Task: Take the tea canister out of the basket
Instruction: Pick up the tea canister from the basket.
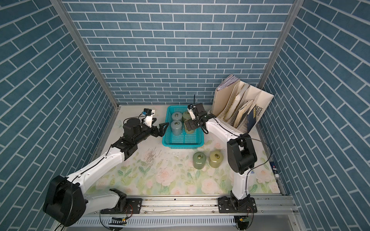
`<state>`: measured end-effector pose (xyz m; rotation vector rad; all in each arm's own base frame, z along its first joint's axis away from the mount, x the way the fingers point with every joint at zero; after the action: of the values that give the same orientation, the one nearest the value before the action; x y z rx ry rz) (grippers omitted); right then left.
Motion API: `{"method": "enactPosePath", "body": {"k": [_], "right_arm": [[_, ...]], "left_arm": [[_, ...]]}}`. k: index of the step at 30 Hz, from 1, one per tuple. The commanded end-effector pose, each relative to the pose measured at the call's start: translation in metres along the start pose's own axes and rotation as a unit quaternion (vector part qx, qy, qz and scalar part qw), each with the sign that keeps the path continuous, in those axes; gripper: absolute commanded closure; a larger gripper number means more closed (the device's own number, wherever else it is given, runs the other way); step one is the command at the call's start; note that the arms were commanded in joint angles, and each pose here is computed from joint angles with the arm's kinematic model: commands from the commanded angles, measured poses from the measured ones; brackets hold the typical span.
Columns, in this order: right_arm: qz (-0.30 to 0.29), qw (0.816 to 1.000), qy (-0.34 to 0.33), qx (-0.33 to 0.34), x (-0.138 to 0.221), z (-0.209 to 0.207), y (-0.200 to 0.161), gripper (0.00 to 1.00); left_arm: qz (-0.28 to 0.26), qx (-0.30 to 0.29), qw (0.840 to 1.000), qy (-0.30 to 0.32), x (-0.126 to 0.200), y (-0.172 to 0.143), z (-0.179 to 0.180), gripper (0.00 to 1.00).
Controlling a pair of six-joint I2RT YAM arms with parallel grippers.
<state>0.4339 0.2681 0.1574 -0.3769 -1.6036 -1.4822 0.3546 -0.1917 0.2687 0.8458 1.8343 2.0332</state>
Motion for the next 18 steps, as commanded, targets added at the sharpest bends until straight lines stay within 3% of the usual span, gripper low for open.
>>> {"method": "enactPosePath", "body": {"k": [1, 17, 18], "right_arm": [[0.001, 1.000, 0.009, 0.016, -0.014, 0.003, 0.008, 0.00], [0.045, 0.999, 0.015, 0.018, -0.062, 0.005, 0.005, 0.00], [0.064, 0.998, 0.012, 0.017, -0.075, 0.002, -0.008, 0.01]], "left_arm": [[-0.002, -0.002, 1.000, 0.005, 0.002, 0.003, 0.001, 0.00], [0.007, -0.013, 1.000, 0.009, -0.001, -0.004, 0.002, 0.00], [0.008, -0.013, 1.000, 0.008, -0.001, -0.004, 0.002, 0.00]]}}
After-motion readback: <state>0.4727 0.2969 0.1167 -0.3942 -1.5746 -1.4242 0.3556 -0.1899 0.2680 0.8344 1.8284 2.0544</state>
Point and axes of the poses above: each gripper's point midway between its finger pads, its own x axis back along the fingers, its own z axis along the line the jaws close on, y = z × x, the point moved 2 cm from there along x, back along the fingers, and after that the axes turned 14 degrees about -x, right-handed, at the moved point
